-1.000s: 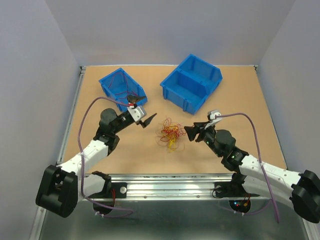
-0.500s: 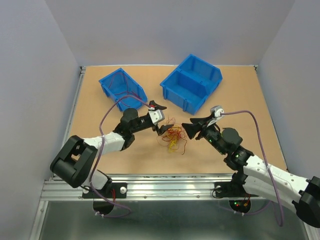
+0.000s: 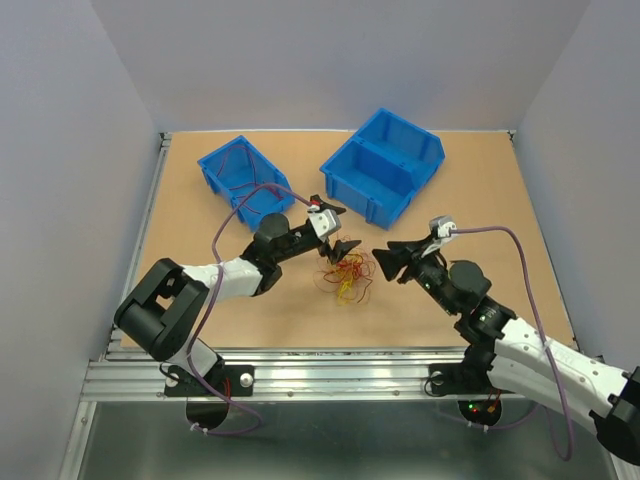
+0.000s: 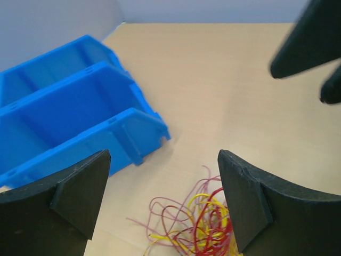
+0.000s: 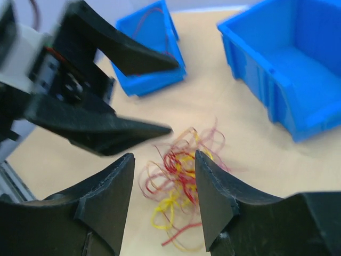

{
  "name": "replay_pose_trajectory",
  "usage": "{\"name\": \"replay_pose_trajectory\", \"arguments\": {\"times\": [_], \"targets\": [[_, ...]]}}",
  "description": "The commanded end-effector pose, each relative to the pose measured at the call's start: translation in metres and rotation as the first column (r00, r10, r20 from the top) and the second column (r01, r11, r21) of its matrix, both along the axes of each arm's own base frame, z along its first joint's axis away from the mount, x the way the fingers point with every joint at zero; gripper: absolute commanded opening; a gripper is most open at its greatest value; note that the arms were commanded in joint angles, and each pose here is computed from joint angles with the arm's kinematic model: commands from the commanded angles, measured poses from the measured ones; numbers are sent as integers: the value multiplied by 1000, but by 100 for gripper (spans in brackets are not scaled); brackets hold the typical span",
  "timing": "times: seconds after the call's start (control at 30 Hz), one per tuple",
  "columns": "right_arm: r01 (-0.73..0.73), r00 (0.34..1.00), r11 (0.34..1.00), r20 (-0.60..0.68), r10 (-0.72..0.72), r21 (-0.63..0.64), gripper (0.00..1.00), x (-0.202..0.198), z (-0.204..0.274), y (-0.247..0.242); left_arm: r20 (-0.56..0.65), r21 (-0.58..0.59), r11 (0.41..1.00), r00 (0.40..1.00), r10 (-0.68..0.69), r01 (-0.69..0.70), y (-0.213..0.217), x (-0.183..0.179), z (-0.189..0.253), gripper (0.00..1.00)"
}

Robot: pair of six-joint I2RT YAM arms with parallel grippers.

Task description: Untangle the cables

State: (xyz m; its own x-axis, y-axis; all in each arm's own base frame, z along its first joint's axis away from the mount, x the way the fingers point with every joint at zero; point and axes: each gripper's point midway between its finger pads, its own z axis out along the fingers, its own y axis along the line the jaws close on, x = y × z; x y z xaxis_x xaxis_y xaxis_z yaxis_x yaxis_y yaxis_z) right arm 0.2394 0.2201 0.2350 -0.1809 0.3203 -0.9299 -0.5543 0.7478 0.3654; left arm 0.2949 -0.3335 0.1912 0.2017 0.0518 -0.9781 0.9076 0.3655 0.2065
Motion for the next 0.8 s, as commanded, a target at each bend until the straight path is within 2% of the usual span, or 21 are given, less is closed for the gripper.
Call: {"name": "replay_pose_trajectory", "arguments": {"times": [0.0,0.17,0.33,0.5,0.77], "targets": [[81,980,990,-170,-100,-113,55,-1,-63,-18,47,-45,979,979,199,-197,19,29,24,93],[35,939,958,-318,-129,-285,62,3,-112,-10,59,-5,972,970,234,-234,28,32,24,93],[-51,922,920,-373,-106,-387,66,8,-139,6,113,15,942,937,331,-334,52,37,34,89],[-60,920,919,-379,-101,-389,66,9,-141,9,150,-35,929,917,368,-367,72,33,56,89],[-85,940,940,-340,-35,-331,65,3,-126,14,162,-45,927,913,375,-373,77,31,61,89]]}}
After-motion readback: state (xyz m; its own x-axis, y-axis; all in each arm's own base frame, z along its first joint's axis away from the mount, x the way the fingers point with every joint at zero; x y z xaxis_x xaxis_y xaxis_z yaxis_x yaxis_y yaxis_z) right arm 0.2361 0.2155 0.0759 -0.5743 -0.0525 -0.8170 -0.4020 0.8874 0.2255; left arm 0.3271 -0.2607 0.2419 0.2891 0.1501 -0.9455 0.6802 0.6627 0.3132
